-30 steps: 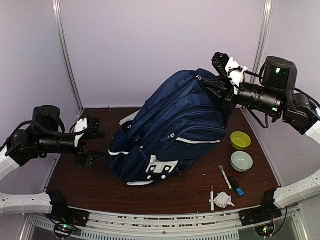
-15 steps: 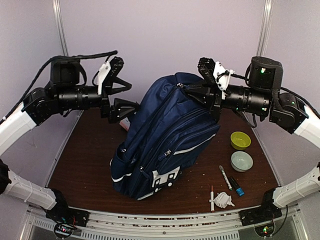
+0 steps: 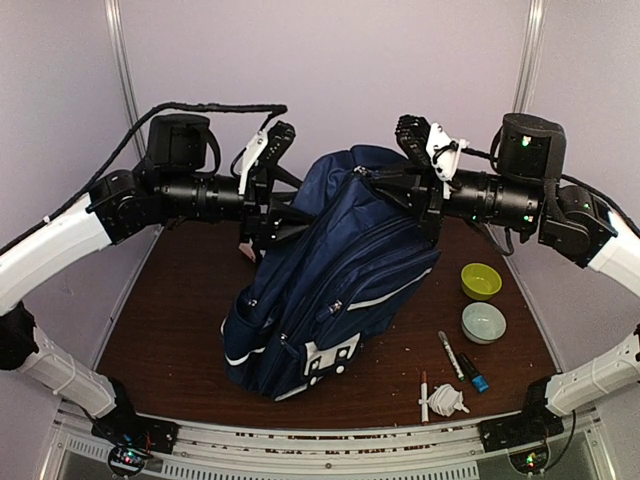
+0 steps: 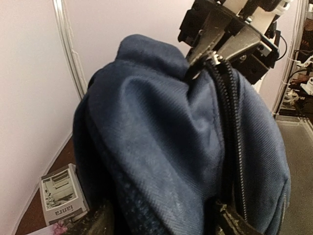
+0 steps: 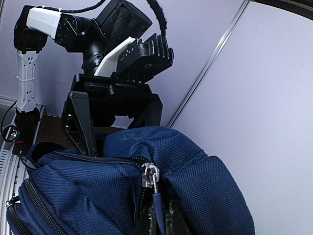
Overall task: Pack the student bag
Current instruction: Hold the student bag at the center of the board, then unzip the largest pocket of the student bag.
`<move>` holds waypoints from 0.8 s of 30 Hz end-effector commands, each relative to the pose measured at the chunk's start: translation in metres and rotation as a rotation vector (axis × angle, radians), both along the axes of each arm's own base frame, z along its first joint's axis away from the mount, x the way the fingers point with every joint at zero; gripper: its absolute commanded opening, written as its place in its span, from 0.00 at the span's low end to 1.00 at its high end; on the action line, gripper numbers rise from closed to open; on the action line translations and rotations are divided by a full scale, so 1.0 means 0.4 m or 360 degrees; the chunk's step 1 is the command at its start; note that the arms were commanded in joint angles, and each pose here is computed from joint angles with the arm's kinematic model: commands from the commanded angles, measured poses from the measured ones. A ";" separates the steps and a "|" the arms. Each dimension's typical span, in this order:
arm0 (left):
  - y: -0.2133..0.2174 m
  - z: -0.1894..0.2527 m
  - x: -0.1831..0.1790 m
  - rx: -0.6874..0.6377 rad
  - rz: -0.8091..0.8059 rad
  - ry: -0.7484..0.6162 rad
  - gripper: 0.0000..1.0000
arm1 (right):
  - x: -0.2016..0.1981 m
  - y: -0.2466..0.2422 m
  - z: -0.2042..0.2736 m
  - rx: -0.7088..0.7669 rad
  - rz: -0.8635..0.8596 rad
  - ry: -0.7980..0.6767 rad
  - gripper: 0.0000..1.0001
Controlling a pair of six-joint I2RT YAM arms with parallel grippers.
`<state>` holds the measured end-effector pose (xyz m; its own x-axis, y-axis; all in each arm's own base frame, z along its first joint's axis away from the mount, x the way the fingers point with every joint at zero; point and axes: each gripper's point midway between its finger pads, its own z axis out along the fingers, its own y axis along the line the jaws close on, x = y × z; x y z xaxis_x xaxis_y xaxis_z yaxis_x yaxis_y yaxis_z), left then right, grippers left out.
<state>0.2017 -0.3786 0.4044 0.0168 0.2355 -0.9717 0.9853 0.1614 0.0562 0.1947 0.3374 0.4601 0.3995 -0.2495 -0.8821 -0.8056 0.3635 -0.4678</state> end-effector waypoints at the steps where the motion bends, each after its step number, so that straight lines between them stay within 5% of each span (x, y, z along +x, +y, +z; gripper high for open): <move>1: -0.037 0.043 -0.052 -0.0085 -0.0177 -0.0043 0.57 | -0.020 -0.046 0.170 0.0343 -0.0035 -0.0173 0.00; 4: -0.034 0.041 -0.060 -0.0078 -0.0189 -0.0043 0.01 | -0.007 -0.066 0.168 0.0333 -0.0116 -0.0179 0.00; 17: 0.175 0.083 -0.087 -0.0180 0.0202 -0.0416 0.00 | 0.196 -0.386 0.030 0.0376 -0.1083 -0.0222 0.00; 24: 0.238 0.066 -0.137 -0.0238 0.0202 -0.0407 0.00 | 0.281 -0.431 -0.043 0.0305 -0.1248 -0.0166 0.00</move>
